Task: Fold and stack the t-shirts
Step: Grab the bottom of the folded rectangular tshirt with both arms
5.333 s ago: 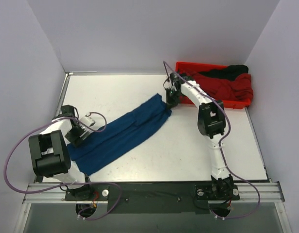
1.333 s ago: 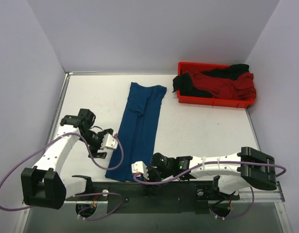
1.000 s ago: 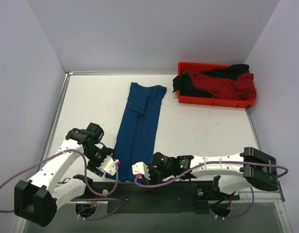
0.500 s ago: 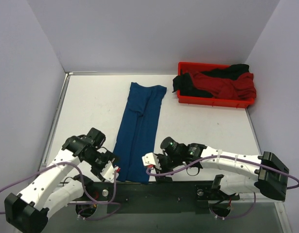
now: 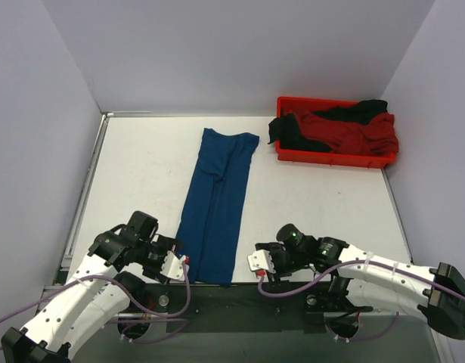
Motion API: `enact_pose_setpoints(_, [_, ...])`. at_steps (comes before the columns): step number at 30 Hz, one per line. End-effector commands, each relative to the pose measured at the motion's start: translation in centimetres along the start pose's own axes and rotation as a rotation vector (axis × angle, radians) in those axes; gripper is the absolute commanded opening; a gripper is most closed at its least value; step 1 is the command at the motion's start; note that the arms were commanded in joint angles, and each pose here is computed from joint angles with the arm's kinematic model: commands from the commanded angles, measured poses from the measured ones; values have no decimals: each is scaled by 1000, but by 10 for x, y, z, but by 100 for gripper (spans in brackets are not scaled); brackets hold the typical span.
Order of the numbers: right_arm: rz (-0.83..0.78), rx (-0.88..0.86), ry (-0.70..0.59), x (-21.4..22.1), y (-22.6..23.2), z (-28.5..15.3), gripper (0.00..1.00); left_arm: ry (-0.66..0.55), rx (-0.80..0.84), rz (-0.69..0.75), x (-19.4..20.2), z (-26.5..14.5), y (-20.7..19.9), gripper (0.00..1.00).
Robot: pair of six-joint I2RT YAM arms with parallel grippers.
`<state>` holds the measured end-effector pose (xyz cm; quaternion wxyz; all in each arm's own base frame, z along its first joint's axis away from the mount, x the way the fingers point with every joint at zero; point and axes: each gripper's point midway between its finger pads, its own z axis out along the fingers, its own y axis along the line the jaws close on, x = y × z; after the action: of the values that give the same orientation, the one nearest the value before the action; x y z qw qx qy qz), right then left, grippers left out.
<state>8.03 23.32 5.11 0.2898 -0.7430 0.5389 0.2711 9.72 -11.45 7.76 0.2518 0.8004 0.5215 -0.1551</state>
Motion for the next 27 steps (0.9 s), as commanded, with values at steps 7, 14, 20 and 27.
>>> enact_pose_setpoints(7, [-61,-8,-51,-32,-21,-1,72,21,61,93,-3,-5,5,74])
enact_pose_setpoints(14, [-143,-242,13,-52,-6,16,67,-21,257,308,-6,3,-6,75])
enact_pose_setpoints(20, [-275,-441,31,-77,17,45,65,123,352,592,33,3,9,72])
enact_pose_setpoints(27, [-275,-497,85,-68,27,75,62,-23,343,692,16,19,-16,75])
